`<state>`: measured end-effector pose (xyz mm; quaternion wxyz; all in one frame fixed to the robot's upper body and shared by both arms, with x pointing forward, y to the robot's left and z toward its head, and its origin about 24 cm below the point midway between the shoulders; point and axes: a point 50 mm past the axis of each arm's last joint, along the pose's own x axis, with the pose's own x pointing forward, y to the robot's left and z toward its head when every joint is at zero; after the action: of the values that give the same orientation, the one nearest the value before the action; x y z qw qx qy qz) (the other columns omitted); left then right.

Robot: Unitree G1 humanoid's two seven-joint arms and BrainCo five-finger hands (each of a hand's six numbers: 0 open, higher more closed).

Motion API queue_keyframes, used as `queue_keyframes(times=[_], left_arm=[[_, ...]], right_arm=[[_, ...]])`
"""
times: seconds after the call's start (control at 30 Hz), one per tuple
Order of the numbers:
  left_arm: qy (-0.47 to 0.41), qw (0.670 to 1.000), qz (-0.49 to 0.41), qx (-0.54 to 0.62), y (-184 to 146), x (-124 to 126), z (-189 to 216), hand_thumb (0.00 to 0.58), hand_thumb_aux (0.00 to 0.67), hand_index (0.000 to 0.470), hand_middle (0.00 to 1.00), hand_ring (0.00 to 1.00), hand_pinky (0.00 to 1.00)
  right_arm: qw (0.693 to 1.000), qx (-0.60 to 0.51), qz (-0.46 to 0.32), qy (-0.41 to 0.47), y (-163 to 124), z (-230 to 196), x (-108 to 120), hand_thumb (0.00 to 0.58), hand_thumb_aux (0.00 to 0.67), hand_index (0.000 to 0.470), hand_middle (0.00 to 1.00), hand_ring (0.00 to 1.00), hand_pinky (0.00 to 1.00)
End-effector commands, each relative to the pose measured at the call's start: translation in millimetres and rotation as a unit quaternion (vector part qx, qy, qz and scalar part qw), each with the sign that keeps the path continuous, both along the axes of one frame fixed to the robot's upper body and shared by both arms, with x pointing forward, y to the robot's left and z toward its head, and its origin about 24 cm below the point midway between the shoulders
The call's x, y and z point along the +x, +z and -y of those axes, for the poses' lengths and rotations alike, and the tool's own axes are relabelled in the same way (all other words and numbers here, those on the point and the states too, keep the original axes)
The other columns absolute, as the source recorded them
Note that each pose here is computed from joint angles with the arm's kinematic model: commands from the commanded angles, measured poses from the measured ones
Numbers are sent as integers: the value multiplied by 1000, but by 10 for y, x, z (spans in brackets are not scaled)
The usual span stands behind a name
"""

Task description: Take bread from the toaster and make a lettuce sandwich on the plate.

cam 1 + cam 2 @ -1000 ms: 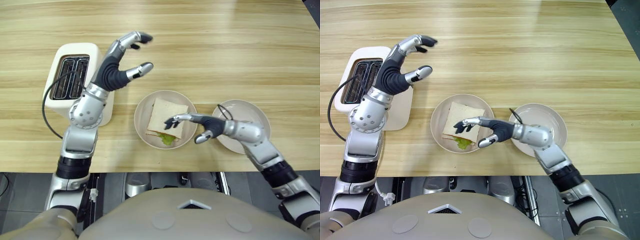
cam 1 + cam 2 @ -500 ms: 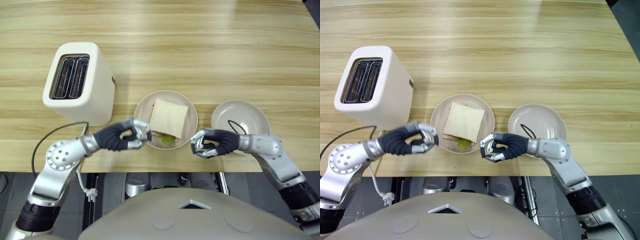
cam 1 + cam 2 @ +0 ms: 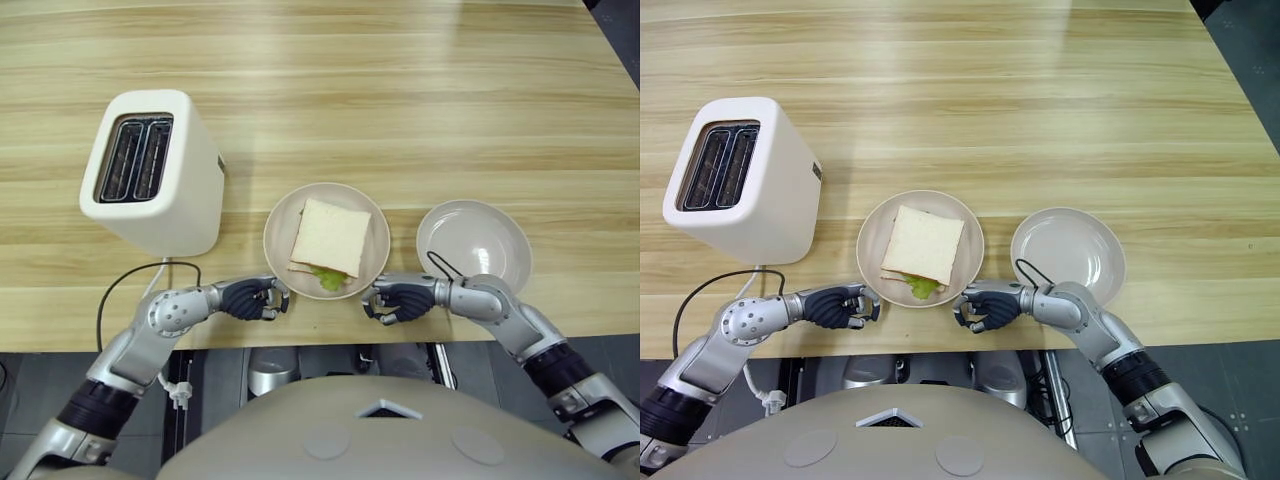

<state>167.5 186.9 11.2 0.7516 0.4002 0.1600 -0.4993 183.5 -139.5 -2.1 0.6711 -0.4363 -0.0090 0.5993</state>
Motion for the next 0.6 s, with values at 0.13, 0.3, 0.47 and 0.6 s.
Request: queue_keyframes(times=[0.13,0.3,0.47,0.6], left_arm=[[1,999,40,32,-188,225,112,580,670,460,1000,1000,1000],[43,993,107,10,-164,616,175,580,670,460,1000,1000,1000],[90,985,148,-13,-140,1023,230,580,670,460,1000,1000,1000],[127,981,144,-17,-162,1335,264,580,670,460,1000,1000,1000]], right_arm=[[997,-60,46,-16,-175,-2,199,580,670,460,1000,1000,1000],[981,-112,152,-50,-146,39,679,580,670,460,1000,1000,1000],[971,-120,180,-98,-135,19,1057,580,670,460,1000,1000,1000],[962,-141,192,-136,-134,-6,1311,580,670,460,1000,1000,1000]])
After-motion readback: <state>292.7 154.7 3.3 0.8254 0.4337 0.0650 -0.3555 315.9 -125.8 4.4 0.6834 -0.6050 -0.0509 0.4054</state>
